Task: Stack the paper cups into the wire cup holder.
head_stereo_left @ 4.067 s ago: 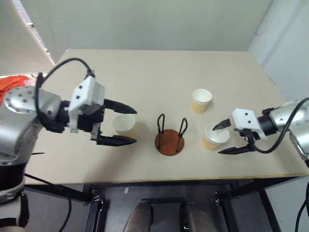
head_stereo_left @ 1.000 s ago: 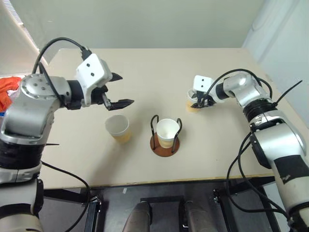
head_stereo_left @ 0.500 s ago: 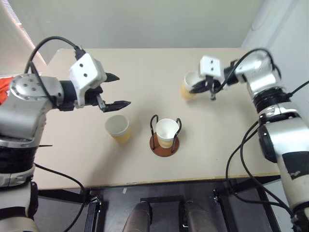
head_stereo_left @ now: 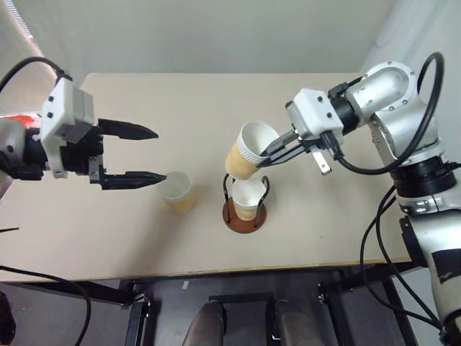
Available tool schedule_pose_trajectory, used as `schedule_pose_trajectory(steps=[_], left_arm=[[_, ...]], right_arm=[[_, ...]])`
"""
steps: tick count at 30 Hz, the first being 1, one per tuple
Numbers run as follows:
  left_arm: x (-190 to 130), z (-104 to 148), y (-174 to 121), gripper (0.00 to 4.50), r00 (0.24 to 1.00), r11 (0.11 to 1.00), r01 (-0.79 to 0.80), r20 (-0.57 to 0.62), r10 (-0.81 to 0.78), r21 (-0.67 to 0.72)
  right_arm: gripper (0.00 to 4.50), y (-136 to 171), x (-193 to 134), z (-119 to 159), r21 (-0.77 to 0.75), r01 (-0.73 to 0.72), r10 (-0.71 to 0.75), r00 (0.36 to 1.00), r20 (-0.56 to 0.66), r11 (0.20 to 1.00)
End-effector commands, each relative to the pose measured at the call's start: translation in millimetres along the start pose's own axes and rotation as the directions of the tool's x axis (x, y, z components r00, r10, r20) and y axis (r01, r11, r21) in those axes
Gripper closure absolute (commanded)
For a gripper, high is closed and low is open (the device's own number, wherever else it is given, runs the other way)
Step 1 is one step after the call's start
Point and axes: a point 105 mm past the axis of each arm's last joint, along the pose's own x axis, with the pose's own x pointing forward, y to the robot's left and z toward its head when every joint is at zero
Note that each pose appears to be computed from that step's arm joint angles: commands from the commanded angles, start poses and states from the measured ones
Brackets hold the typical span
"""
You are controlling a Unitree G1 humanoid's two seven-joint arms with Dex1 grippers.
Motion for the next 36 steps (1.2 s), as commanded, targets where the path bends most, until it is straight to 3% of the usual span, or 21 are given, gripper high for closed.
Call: schedule_pose_trajectory(steps=[1,18,21,25,32,36], left_arm=[[1,8,-5,0.00,1.000,0.999,0.004,0.023,-0.005,0.032],[-1,-5,-3,0.00,0.998,0.999,-0.046,-0.029,0.047,0.030],[-1,-5,-4,0.00,0.998,0.999,-0.046,-0.030,0.047,0.029],[-2,-8,-5,0.00,0.998,0.999,-0.044,-0.045,0.045,0.027],[-12,-16,-8,0.00,0.981,0.995,0.065,-0.185,-0.050,0.073],[-12,-29,-12,0.00,0.943,0.982,0.163,-0.307,-0.127,0.094]], right_arm=[[4.46,5,0,5,-0.024,-0.014,0.013,1.000,-0.013,1.000],[4.46,22,18,-21,-0.043,-0.099,0.093,0.988,-0.125,0.994],[3.85,21,19,-23,-0.044,-0.102,0.095,0.986,-0.137,0.994],[2.48,18,19,-22,-0.049,-0.096,0.089,0.987,-0.135,0.994],[0.07,8,15,-20,-0.053,-0.044,0.037,0.992,-0.121,0.998],[0.01,-25,8,2,0.035,0.183,-0.185,0.979,0.079,0.982]])
